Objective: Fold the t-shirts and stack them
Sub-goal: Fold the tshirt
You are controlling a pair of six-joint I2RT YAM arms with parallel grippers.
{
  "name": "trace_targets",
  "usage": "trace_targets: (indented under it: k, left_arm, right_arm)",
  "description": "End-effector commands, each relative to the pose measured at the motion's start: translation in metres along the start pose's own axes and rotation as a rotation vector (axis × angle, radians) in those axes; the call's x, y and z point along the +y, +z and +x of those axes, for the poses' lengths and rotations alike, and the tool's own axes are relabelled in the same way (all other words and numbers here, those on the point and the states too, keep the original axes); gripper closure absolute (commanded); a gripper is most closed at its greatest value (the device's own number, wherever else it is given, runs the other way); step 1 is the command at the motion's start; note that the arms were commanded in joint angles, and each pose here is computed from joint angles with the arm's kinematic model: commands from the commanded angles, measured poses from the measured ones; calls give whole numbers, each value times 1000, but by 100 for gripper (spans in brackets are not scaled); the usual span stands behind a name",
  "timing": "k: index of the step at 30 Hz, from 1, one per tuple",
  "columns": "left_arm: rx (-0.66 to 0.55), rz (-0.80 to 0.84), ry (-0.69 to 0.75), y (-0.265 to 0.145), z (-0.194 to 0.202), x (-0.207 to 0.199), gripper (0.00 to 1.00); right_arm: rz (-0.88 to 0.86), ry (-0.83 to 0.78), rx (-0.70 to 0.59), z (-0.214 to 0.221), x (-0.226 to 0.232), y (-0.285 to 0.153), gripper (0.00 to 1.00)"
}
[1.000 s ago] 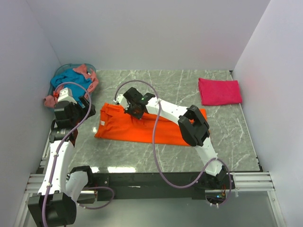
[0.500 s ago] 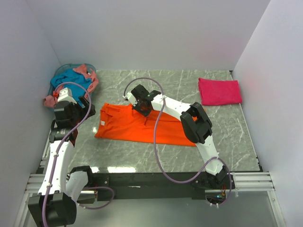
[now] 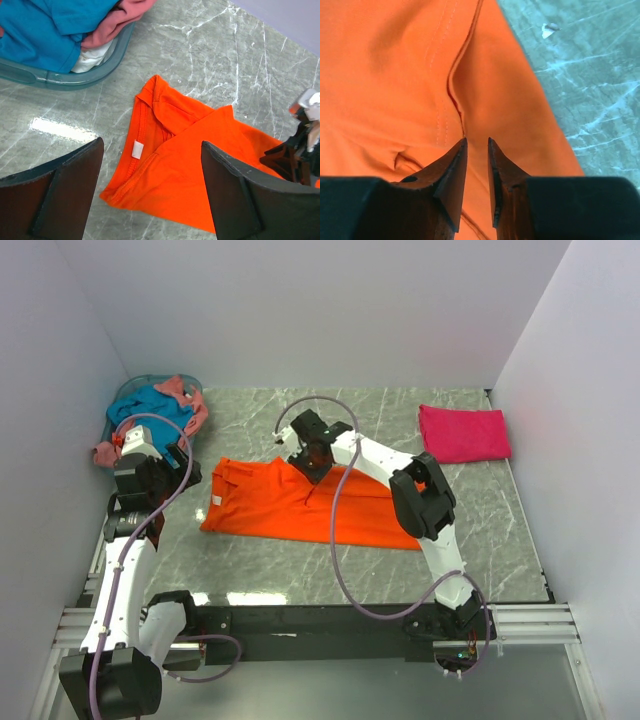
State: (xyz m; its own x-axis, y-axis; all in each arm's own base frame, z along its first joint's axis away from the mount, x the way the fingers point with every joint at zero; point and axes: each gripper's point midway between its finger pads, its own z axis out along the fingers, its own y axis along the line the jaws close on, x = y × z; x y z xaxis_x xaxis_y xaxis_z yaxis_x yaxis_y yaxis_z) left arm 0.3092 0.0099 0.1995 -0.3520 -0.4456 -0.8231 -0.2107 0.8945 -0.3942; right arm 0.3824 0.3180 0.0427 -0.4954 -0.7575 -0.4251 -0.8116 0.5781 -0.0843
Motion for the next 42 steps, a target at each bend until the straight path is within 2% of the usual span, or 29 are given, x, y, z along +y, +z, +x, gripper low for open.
trace_targets:
  k: [1, 3, 6, 8, 9, 11, 13, 18, 23, 25, 31, 42]
  left_arm:
    - [-55, 33, 20, -3, -16, -7, 16]
    - [-53, 32, 18, -2, -15, -7, 16]
    - [-55, 31, 21, -2, -16, -7, 16]
    - [-53, 30, 20, -2, -15, -7, 16]
    - [-53, 30, 20, -3, -15, -6, 16]
    - [-54, 29, 20, -3, -15, -6, 16]
    - [-56, 24, 23, -3, -16, -6, 16]
    - [-56, 20, 22, -2, -16, -4, 16]
    - [-36, 33, 18, 1, -13, -6, 16]
    - [-32, 33, 18, 2, -12, -6, 16]
    - [-29, 21, 20, 3, -11, -3, 16]
    - [-26, -7, 23, 4, -10, 2, 16]
  right_arm:
    - [-53, 18, -155, -39, -3, -49, 70]
    - [-139, -12, -209, -53, 8, -60, 76]
    - [-251, 10, -270, -71, 21, -63, 79]
    - [-311, 76, -317, -92, 22, -70, 78]
    - [-372, 110, -298, -92, 27, -57, 76]
    - [-402, 167, -327, -108, 20, -58, 72]
    - [-386, 188, -308, -108, 16, -40, 72]
    - [-319, 202, -299, -99, 0, -36, 73]
    - [-347, 219, -282, -92, 1, -28, 71]
    - [-366, 254, -286, -96, 2, -24, 67]
    - [-387, 365, -276, -105, 3, 6, 64]
    - [-375, 480, -362, -131, -15, 27, 57]
